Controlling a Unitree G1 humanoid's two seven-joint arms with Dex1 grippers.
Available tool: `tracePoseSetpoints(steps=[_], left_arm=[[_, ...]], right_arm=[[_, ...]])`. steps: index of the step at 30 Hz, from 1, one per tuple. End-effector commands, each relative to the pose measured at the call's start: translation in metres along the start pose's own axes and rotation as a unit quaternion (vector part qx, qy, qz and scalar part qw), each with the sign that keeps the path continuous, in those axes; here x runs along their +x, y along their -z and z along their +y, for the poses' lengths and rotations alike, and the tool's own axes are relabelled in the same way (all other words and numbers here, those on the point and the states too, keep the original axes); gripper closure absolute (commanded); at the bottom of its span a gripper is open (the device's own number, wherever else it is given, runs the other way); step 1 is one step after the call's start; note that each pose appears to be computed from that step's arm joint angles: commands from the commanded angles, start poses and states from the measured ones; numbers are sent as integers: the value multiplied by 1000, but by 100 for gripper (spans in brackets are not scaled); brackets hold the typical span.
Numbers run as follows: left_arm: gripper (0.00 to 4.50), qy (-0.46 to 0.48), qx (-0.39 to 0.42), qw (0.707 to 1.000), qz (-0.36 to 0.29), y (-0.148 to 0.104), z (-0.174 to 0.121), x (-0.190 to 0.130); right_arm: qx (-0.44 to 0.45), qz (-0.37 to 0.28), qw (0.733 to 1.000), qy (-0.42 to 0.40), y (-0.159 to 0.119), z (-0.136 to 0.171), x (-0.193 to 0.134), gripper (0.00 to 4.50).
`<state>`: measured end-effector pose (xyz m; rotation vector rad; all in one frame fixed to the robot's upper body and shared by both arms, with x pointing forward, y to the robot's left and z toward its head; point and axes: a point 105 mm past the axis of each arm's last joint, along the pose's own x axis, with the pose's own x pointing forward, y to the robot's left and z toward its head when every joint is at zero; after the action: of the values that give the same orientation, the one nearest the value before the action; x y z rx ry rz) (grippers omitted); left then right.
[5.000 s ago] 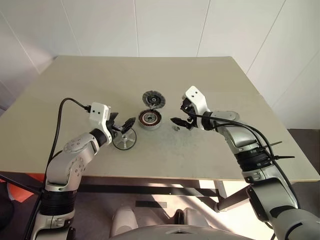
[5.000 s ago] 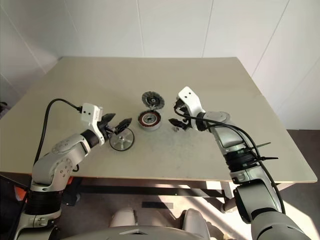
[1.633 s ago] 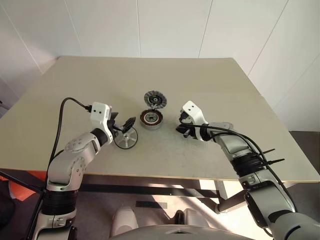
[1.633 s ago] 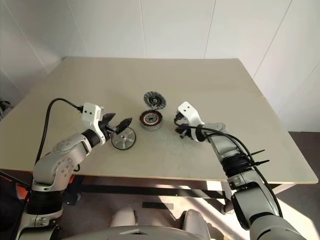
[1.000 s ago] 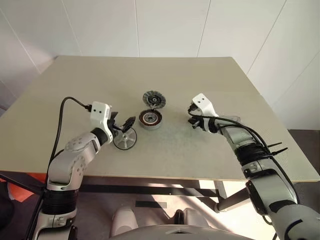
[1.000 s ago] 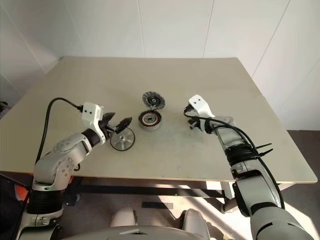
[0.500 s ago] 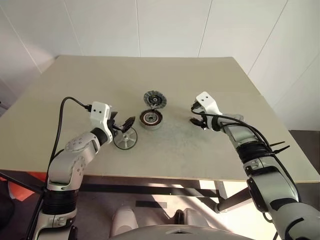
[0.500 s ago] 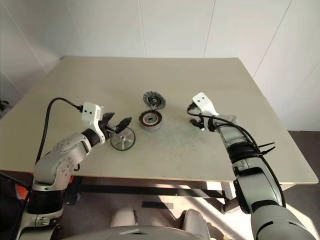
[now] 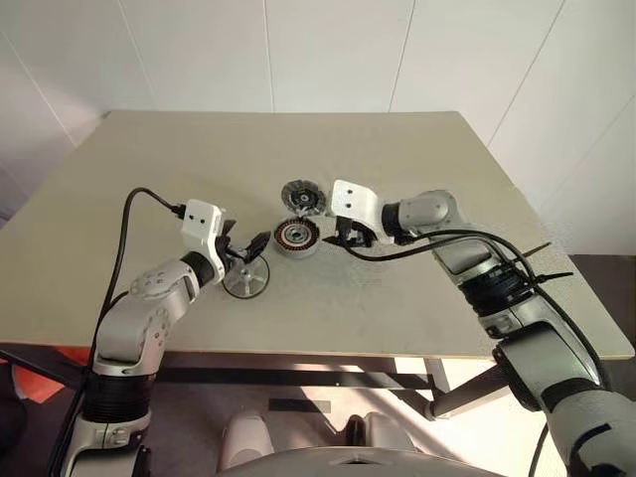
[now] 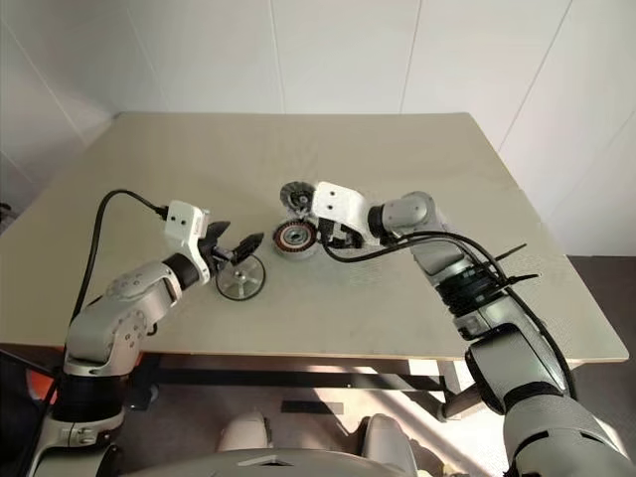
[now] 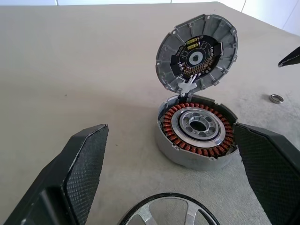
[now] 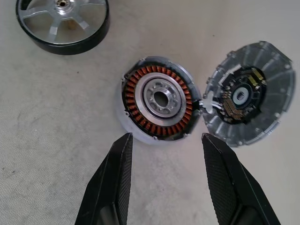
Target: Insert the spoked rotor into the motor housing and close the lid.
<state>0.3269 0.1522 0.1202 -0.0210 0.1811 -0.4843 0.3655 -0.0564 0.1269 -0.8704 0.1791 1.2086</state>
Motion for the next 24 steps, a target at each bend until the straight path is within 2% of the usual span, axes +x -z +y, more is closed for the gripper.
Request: tracePoseSetpoints(steps=[1,7,16,22,24], left_arm=[[0,-4,30,999,-22,-15,7,-9],[0,-22,0,1000,-1,-3,23,-25],[0,-22,-24,999,-2,0,16,-26],[0,-21,-29,999,-1,2,12,-21],[0,-21,-29,999,-1,2,12,-21]], right_arm=[[-23,5,1000,-9,-1,-3,10,189],[-8,7,1000,-18,3,-1,29,189],[1,28,999,-32,16,6,44,189],[-42,48,996,-56,17,6,44,189],[-55,50,995,-63,16,4,43,229]])
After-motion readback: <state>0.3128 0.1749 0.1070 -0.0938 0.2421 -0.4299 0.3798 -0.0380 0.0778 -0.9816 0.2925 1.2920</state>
